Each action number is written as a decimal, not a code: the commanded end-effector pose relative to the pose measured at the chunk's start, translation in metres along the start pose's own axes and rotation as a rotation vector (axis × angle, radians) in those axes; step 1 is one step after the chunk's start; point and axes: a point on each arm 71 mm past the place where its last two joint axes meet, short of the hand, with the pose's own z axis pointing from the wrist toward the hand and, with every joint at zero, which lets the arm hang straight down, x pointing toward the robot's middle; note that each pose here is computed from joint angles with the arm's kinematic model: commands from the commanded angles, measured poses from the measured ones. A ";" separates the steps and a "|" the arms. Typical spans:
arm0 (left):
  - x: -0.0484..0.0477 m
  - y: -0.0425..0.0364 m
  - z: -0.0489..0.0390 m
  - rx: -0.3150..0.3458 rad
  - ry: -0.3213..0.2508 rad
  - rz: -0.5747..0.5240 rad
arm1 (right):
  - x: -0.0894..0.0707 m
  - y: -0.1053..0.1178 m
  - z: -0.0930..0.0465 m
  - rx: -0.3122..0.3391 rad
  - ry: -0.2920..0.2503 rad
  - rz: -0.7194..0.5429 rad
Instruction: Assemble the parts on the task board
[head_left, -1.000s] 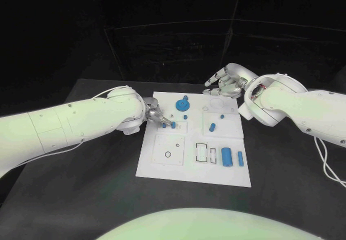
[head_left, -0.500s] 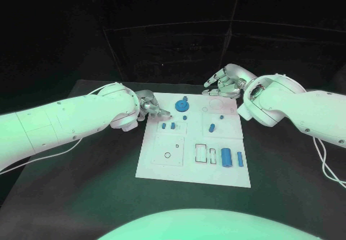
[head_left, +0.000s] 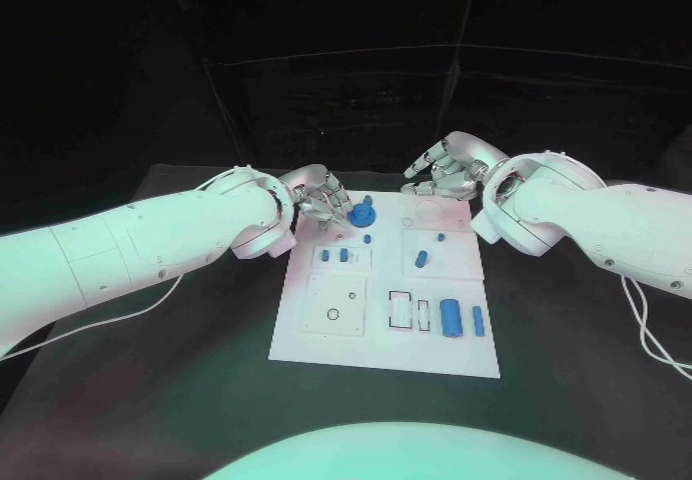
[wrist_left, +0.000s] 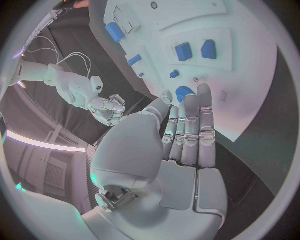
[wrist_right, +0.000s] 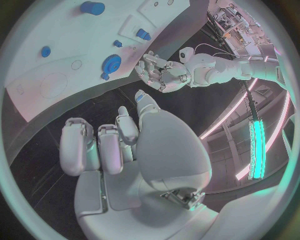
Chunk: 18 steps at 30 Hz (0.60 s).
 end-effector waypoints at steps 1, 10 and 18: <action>0.0046 -0.0149 0.0035 0.172 0.029 0.153 | 0.000 0.002 0.000 -0.010 0.003 0.001; 0.0140 -0.0231 0.0173 0.207 0.047 0.335 | -0.001 0.002 0.001 -0.015 -0.003 0.005; 0.0242 -0.0249 0.0271 0.181 0.091 0.414 | 0.000 0.004 0.001 -0.021 -0.007 0.007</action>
